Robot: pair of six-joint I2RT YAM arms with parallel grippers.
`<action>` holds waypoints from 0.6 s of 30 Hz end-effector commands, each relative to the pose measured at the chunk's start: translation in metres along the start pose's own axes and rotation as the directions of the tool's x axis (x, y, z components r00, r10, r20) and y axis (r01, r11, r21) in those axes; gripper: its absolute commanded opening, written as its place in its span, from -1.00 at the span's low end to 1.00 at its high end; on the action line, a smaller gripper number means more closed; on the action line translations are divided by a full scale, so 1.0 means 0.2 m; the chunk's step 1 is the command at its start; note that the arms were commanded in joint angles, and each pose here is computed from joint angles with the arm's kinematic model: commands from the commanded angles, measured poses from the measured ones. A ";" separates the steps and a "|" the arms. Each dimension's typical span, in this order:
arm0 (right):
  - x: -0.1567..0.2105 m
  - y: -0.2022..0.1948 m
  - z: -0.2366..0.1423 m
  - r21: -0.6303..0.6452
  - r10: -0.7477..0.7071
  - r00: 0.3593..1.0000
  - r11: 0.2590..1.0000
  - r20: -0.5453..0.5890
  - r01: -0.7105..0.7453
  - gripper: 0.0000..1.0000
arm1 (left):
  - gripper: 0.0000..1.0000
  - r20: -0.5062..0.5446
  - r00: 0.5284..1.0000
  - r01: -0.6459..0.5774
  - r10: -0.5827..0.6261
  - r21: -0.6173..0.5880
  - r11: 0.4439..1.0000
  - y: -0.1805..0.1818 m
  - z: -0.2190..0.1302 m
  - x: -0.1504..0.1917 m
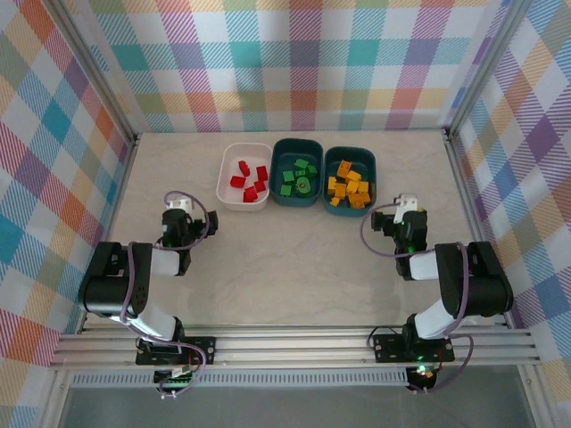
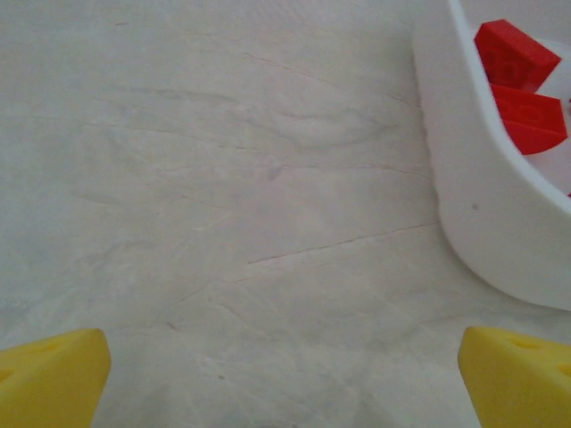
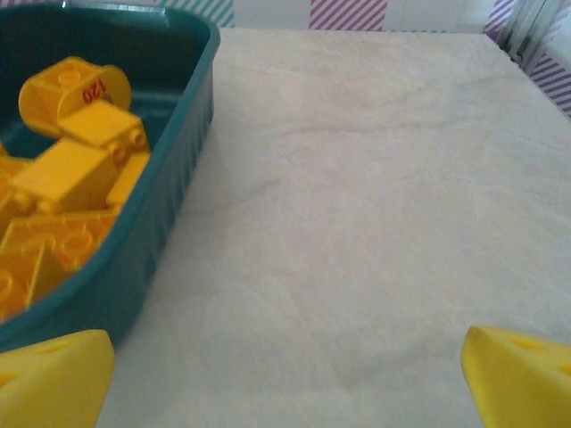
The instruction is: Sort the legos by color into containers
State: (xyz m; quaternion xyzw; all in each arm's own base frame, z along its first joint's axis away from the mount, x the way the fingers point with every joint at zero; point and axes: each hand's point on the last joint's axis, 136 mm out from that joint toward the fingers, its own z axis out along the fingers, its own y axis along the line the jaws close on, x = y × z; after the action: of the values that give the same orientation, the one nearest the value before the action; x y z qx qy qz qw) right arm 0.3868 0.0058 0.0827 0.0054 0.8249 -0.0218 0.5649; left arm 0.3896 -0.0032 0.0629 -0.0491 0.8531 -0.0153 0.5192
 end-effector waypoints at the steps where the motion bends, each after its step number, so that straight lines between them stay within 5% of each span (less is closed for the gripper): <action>1: -0.07 -0.01 0.03 -0.013 0.074 0.997 0.997 0.018 -0.074 0.99 | 1.00 0.045 0.999 -0.017 0.014 0.058 0.998 -0.06 0.00 -0.08; 18: -0.07 0.00 0.03 -0.015 0.072 0.997 0.997 0.012 -0.072 0.99 | 1.00 0.047 0.999 -0.030 0.028 0.052 0.998 -0.07 0.01 -0.08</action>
State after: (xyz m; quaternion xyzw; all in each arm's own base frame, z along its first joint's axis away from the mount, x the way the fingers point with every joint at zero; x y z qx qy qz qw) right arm 0.3942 0.0042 0.0876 0.0264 0.8252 -0.0051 0.5642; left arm 0.3910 -0.0104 0.0645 -0.0351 0.8529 -0.0259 0.5203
